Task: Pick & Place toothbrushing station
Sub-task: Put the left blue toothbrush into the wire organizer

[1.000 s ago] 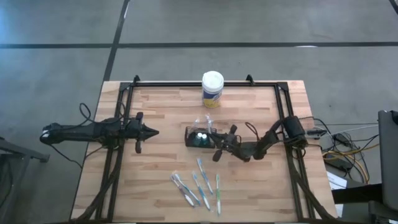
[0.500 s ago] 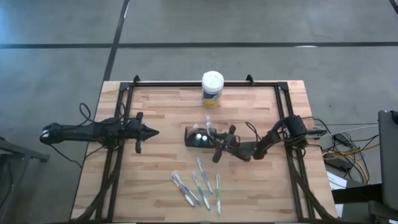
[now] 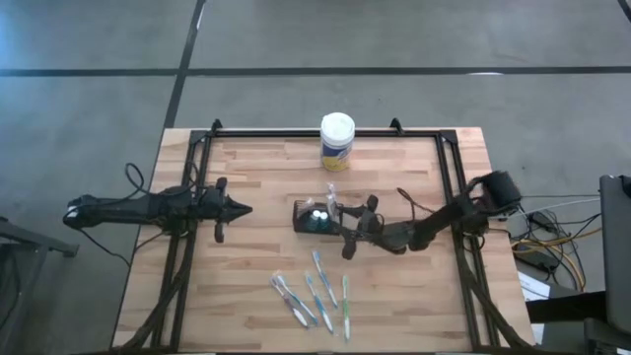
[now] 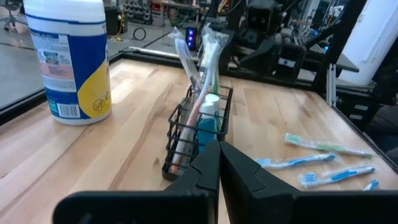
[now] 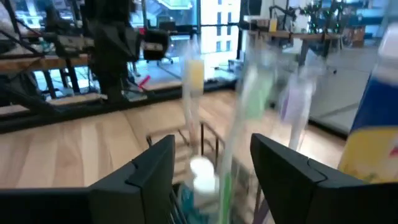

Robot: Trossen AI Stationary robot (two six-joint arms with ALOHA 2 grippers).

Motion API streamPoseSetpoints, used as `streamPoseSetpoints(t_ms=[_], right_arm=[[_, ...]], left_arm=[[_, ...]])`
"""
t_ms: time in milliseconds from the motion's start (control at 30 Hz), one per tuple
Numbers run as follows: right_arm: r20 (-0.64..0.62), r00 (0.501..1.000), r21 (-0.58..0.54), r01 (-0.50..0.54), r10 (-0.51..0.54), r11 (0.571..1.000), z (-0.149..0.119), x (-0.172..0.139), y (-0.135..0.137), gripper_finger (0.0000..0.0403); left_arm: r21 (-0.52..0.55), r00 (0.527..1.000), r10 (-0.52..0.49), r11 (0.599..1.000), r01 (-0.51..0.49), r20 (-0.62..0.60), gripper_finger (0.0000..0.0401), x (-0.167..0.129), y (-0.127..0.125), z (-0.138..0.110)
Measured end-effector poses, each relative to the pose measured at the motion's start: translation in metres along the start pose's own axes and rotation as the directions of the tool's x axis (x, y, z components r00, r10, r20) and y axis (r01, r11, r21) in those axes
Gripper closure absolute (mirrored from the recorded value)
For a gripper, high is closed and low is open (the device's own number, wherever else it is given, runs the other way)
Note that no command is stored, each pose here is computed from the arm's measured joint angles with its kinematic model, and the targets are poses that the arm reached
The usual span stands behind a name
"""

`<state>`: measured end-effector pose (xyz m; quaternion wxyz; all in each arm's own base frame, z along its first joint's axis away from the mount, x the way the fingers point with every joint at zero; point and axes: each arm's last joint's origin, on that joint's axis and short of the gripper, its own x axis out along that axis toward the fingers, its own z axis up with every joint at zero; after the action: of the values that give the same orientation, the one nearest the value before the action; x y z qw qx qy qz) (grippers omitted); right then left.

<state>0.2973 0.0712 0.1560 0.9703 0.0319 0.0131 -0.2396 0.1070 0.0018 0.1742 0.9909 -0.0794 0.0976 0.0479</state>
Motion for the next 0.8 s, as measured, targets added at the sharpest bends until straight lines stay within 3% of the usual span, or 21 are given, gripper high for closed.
streamPoseSetpoints(t_ms=[267, 433, 600, 800], right_arm=[[0.134, 0.989, -0.066, -0.053, 0.062, 0.996, 0.074, -0.034, -0.002, 0.0198], [0.077, 0.992, -0.119, -0.086, 0.095, 0.989, 0.105, -0.071, -0.001, 0.0213], [0.014, 0.985, -0.199, -0.167, 0.174, 0.966, 0.128, -0.113, 0.005, 0.0257], [0.051, 0.945, -0.227, -0.303, 0.322, 0.925, 0.149, -0.15, 0.006, 0.0338]], left_arm=[[-0.085, 0.997, -0.067, 0.994, 0.07, 0.03, 0.0389, 0.0, -0.002, 0.004], [-0.126, 0.994, -0.102, 0.987, 0.104, 0.024, 0.0389, 0.0, -0.003, 0.003], [-0.139, 0.994, -0.103, 0.985, 0.105, 0.025, 0.0389, 0.0, -0.004, 0.004], [-0.128, 0.994, -0.055, 0.989, 0.067, 0.094, 0.0389, -0.002, -0.003, 0.013]])
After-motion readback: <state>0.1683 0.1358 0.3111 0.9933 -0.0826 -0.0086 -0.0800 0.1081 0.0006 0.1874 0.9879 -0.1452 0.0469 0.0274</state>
